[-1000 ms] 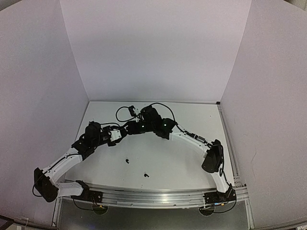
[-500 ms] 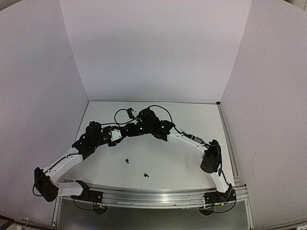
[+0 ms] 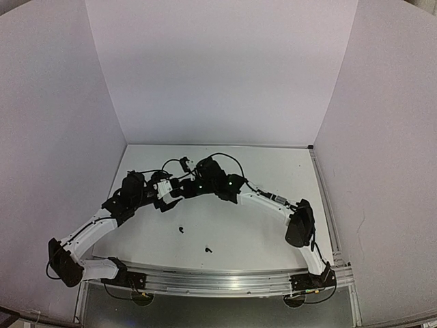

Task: Insert the wireless bluetooth earbuds into the charging case
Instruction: Pass from the left arm to the right, then pass from the right arm to the left

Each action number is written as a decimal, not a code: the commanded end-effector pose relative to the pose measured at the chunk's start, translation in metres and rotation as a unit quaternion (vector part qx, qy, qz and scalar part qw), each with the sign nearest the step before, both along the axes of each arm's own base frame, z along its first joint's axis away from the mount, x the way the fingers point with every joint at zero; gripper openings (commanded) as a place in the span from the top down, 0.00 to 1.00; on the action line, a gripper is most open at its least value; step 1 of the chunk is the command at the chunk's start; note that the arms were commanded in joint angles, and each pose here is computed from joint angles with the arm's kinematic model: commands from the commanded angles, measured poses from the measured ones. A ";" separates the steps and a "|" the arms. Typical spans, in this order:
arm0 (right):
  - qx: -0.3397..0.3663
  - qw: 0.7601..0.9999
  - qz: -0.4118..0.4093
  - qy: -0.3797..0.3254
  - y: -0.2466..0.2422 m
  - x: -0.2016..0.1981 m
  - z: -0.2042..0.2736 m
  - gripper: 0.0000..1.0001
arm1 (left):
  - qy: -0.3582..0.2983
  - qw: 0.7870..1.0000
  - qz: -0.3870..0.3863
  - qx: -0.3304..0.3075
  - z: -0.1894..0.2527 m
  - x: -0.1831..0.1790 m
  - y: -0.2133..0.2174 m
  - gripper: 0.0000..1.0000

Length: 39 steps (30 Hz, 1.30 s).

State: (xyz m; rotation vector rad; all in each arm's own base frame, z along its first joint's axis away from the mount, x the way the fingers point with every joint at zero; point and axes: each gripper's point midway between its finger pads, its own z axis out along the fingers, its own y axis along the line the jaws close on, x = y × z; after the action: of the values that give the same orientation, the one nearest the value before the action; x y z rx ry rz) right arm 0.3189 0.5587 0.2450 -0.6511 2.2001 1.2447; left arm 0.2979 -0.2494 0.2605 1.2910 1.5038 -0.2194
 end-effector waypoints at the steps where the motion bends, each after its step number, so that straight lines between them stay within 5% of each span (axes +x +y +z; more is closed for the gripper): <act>1: 0.047 0.997 0.002 -0.060 -0.026 -0.002 0.078 1.00 | 0.056 0.995 0.032 -0.079 0.035 -0.007 0.002 0.00; 10: 0.131 0.959 0.125 -0.216 -0.062 -0.059 0.177 1.00 | 0.214 0.958 -0.094 -0.166 0.060 -0.080 -0.006 0.06; 15: 0.219 0.911 0.174 -0.303 -0.077 -0.092 0.227 1.00 | 0.236 0.934 -0.138 -0.232 0.097 -0.090 -0.016 0.26; 19: 0.242 0.892 0.177 -0.339 -0.084 -0.099 0.248 1.00 | 0.212 0.915 -0.178 -0.293 0.126 -0.089 -0.023 0.31; 29: 0.244 0.889 0.154 -0.354 -0.090 -0.096 0.251 1.00 | 0.157 0.885 -0.285 -0.334 0.153 -0.090 -0.037 0.41; 39: 0.240 0.890 0.145 -0.359 -0.093 -0.095 0.238 1.00 | 0.179 0.876 -0.290 -0.342 0.159 -0.088 -0.041 0.50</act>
State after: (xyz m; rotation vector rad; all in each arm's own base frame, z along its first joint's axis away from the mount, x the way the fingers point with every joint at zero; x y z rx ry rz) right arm 0.2364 0.4824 0.4431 -1.0692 1.3027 1.3559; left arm 0.2163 -0.2901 0.4015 1.0746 1.1804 -1.3022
